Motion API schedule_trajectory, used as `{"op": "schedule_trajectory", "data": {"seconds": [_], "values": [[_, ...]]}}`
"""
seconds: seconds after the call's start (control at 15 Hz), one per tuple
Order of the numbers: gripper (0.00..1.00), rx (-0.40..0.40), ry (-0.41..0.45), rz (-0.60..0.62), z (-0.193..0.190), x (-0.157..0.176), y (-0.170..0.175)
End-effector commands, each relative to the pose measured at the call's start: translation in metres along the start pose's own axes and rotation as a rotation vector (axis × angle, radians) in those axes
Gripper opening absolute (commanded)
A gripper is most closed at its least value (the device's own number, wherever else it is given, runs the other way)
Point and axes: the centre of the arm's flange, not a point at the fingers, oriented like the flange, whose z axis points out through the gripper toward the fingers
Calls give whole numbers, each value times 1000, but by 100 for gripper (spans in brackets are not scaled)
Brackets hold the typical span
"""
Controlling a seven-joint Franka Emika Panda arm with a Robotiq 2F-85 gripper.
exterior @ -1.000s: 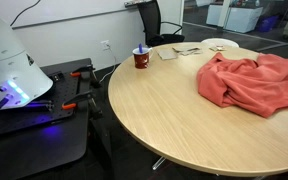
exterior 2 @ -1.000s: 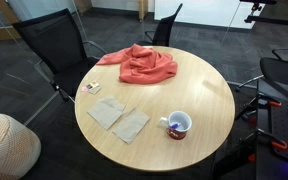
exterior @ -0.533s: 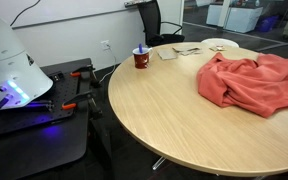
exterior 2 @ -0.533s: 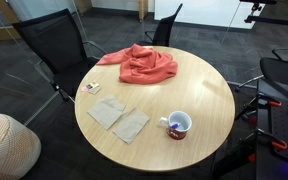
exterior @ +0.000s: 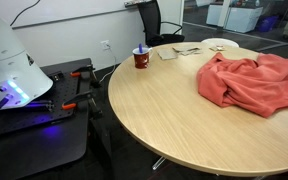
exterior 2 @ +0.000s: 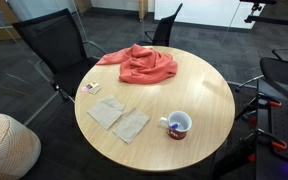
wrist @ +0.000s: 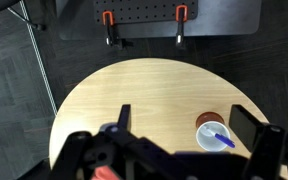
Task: Remove the marker from the mug and put it on the table
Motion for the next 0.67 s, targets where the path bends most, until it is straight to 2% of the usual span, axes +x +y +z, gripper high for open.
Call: {"op": "schedule_trajectory", "data": {"seconds": [0.0,0.27,0.6], "values": [[100,29,-2,-40,19,34,-9],[100,13,-2,-163,45,54,-20],[100,-42,-11,-458,69,67,-26]]}}
